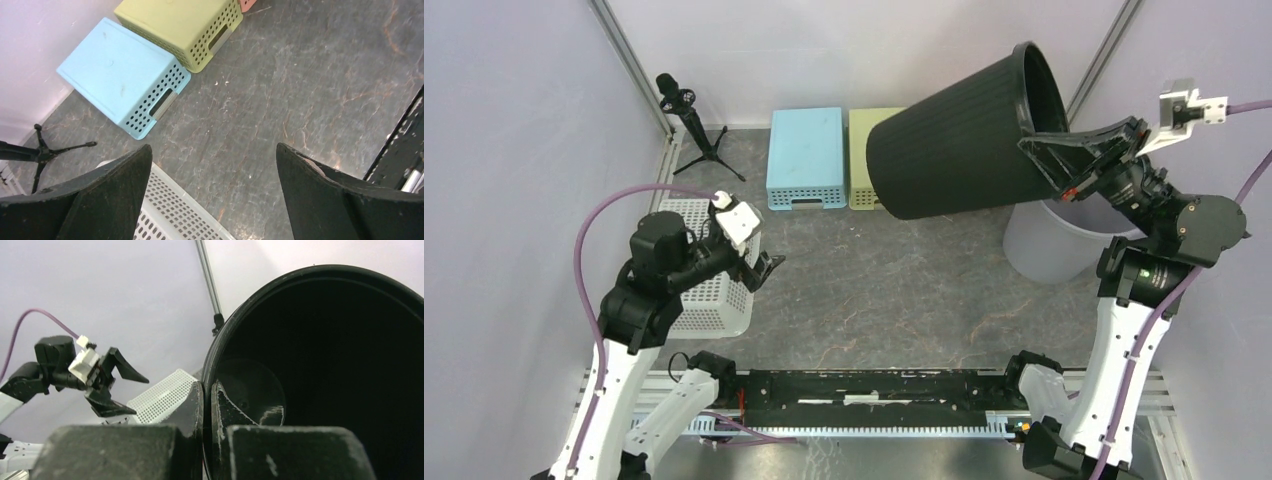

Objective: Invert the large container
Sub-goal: Turn the container upside down at the center of the board.

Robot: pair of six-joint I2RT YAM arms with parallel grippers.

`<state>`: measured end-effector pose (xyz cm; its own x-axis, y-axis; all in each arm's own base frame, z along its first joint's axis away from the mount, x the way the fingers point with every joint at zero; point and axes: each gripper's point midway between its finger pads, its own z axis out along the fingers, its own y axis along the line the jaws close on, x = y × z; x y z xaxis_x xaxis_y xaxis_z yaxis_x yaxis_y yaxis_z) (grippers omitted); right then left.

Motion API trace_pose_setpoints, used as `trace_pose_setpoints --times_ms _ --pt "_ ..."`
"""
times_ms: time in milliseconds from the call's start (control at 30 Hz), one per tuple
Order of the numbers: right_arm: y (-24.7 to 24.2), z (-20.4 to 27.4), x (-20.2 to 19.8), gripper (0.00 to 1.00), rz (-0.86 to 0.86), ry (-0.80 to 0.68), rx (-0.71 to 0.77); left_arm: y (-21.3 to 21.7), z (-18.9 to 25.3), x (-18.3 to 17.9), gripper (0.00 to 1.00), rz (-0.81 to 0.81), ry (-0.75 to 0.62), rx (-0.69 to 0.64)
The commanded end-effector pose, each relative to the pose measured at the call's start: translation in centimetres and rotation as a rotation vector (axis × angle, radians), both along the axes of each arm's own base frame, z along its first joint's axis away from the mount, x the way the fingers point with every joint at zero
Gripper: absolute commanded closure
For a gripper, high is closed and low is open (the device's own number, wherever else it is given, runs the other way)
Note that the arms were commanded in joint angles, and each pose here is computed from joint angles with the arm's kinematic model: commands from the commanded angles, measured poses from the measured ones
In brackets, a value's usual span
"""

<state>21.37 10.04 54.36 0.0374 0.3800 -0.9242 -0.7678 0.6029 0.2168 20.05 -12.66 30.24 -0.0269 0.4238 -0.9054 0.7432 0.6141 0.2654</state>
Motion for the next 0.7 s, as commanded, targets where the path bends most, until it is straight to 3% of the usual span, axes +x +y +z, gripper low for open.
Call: trace_pose_setpoints --times_ms 0,100,200,333,433,667 --pt "-0.4 -1.7 0.2 1.0 -0.064 -0.006 -0.06 -1.4 1.1 0.8 0.0 0.011 0.108 -0.119" --pt "-0.8 -5.3 3.0 1.0 -0.061 0.117 -0.074 -1.4 0.9 1.8 0.0 0.029 0.117 -0.136" --pt "2.6 -9.5 5.7 1.0 -0.028 0.228 -0.172 -1.5 0.4 2.4 0.0 0.036 0.126 -0.139" --pt "5.1 -13.0 7.2 1.0 0.013 0.275 -0.198 -1.3 -0.1 2.5 0.0 0.036 0.13 -0.125" --pt "7.1 -14.4 7.2 1.0 0.076 0.272 -0.213 -1.2 -1.0 2.2 0.0 0.005 0.123 -0.087" --pt "12.3 -19.5 5.7 1.0 0.28 0.403 -0.079 -0.9 -5.4 1.1 0.03 -0.066 0.159 0.009"
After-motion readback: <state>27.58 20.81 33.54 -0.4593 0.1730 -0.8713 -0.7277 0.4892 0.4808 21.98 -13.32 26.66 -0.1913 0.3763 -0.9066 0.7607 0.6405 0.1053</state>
